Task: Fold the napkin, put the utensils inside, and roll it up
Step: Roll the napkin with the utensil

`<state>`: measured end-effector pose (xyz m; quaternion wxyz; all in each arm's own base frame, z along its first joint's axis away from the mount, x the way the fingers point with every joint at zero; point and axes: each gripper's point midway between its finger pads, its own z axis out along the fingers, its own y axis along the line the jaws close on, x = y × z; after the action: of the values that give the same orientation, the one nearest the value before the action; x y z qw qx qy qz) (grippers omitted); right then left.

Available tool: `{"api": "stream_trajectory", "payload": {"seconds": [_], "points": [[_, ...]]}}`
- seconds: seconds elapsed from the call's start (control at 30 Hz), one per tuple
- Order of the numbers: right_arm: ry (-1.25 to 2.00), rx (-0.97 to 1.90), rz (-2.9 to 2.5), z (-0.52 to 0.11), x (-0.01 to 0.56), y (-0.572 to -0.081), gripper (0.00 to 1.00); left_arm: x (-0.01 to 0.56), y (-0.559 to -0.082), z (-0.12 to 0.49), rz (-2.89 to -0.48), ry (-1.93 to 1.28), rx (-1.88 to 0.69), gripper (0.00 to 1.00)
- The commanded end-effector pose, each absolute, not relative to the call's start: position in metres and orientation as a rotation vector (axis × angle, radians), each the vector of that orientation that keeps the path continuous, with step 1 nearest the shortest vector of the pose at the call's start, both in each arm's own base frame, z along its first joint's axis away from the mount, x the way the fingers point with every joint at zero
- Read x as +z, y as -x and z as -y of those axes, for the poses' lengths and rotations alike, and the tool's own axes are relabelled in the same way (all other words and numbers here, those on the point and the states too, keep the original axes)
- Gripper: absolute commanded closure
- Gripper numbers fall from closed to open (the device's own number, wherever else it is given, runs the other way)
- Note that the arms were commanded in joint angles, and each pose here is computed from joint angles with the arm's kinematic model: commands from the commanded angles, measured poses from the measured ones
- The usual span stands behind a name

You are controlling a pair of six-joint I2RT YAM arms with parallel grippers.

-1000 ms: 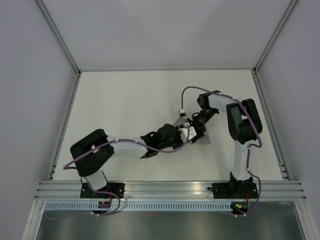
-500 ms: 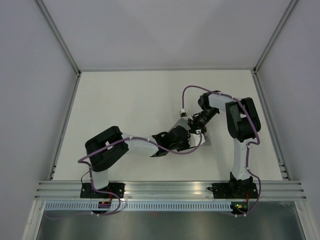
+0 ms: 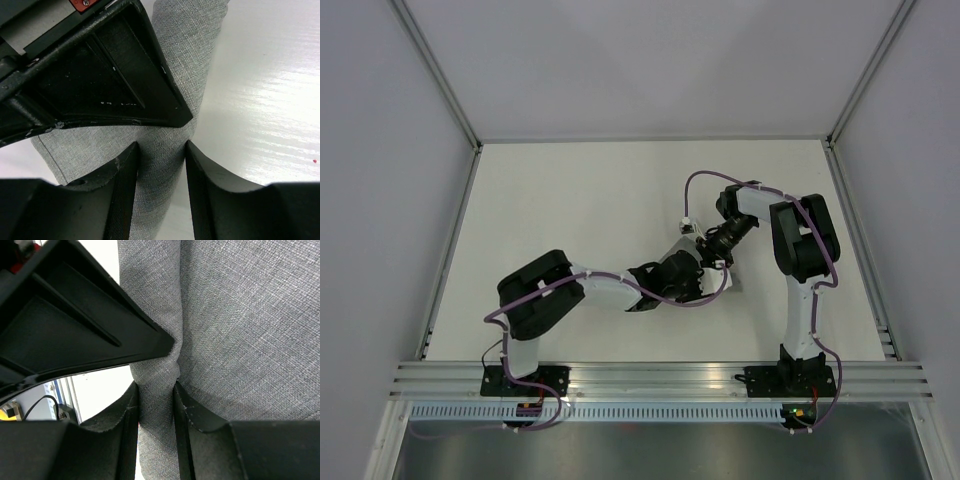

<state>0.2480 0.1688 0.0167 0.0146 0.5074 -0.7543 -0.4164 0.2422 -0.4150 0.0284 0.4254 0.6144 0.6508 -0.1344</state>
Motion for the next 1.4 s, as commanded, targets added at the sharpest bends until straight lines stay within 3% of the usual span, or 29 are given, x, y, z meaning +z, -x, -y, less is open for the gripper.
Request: {"api": "stream_trajectory", "payload": {"seconds": [0.0,0.33,0.47,0.67,0.87,1.37], "points": [[-1.673,-1.125,2.322,-0.149,-0.023,-0.253,0.83,0.017,-0.243,0.417,-1.640,-1.570,-0.360,0.53],[-1.670,-1.112,2.343,-0.150,-0.021,-0.256,0.80,-0.005,-0.243,0.408,-1.748,-1.595,-0.459,0.62],[-1.666,-1.107,2.367,-0.151,-0.019,-0.259,0.73,-0.014,-0.234,0.406,-1.801,-1.648,-0.537,0.74],[-1.649,-1.096,2.463,-0.157,-0.008,-0.272,0.52,-0.025,-0.220,0.406,-1.868,-1.700,-0.686,0.90],[-1.618,-1.066,2.616,-0.161,0.013,-0.288,0.41,-0.033,-0.215,0.397,-1.959,-1.724,-0.778,0.93],[-1.513,-1.008,3.011,-0.127,0.079,-0.330,0.37,-0.033,-0.217,0.393,-2.055,-1.688,-0.932,0.95]]}}
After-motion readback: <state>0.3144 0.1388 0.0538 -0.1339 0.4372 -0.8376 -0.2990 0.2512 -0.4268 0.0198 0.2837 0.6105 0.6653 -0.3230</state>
